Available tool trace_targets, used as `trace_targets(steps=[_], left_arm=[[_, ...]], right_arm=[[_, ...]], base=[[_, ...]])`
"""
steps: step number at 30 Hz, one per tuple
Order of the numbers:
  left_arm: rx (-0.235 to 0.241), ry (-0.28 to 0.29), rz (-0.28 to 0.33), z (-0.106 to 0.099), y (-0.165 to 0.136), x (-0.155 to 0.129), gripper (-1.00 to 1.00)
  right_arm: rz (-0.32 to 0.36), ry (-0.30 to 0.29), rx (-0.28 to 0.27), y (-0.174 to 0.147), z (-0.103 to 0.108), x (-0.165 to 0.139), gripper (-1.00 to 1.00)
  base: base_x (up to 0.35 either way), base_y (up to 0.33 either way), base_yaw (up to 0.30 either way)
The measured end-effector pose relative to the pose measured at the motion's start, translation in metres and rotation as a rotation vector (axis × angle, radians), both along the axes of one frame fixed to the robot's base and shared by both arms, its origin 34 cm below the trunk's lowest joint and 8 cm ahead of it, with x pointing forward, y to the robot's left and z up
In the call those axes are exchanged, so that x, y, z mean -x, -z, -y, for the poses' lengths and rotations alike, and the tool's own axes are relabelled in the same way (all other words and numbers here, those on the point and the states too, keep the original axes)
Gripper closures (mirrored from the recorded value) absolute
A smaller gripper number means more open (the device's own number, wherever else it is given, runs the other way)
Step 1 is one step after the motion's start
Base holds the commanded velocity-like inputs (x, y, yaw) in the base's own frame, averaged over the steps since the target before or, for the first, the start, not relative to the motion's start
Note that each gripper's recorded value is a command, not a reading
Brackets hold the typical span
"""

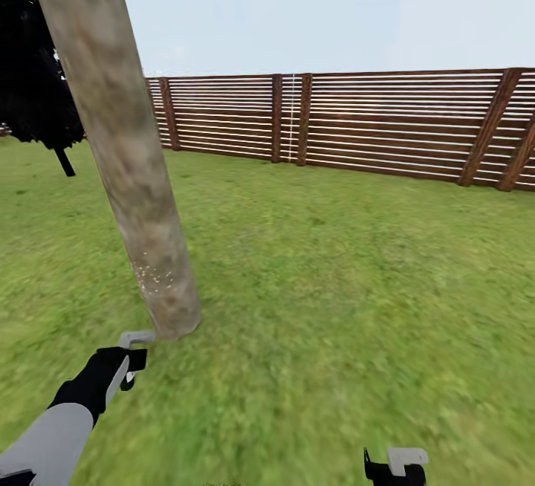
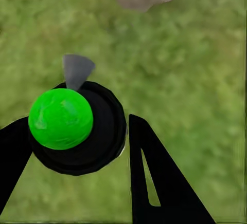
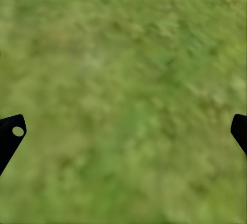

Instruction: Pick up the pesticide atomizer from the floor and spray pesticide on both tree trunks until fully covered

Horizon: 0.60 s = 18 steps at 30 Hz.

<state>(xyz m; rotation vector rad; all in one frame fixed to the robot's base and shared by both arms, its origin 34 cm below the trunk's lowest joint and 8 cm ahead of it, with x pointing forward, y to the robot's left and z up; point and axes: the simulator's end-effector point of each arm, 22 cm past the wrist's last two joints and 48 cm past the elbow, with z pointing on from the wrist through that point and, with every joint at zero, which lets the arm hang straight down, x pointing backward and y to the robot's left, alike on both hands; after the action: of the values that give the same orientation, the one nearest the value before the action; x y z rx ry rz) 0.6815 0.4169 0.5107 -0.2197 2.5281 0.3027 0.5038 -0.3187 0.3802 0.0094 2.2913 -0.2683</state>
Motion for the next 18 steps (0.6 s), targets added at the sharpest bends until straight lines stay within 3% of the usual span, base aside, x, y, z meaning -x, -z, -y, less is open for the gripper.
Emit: trace_targets(steps=[4, 7, 14, 18], left_arm=[[0.003, 0.002, 0.001, 0.004, 0.000, -0.001, 1.00], [0.004, 0.003, 0.002, 0.005, 0.000, -0.001, 1.00], [0.010, 0.012, 0.000, 0.016, 0.002, -0.002, 1.00], [-0.003, 0.001, -0.012, 0.011, 0.002, 0.001, 1.00]], right_arm=[[0.000, 0.000, 0.000, 0.000, 0.000, 0.000, -1.00], [0.000, 0.000, 0.000, 0.000, 0.000, 0.000, -1.00], [0.000, 0.000, 0.000, 0.000, 0.000, 0.000, -1.00], [0.000, 0.000, 0.000, 0.000, 0.000, 0.000, -1.00]], base=[[0.037, -0.274, 0.247], [0.151, -0.251, 0.058], [0.250, -0.183, 0.021], [0.280, -0.158, 0.232]])
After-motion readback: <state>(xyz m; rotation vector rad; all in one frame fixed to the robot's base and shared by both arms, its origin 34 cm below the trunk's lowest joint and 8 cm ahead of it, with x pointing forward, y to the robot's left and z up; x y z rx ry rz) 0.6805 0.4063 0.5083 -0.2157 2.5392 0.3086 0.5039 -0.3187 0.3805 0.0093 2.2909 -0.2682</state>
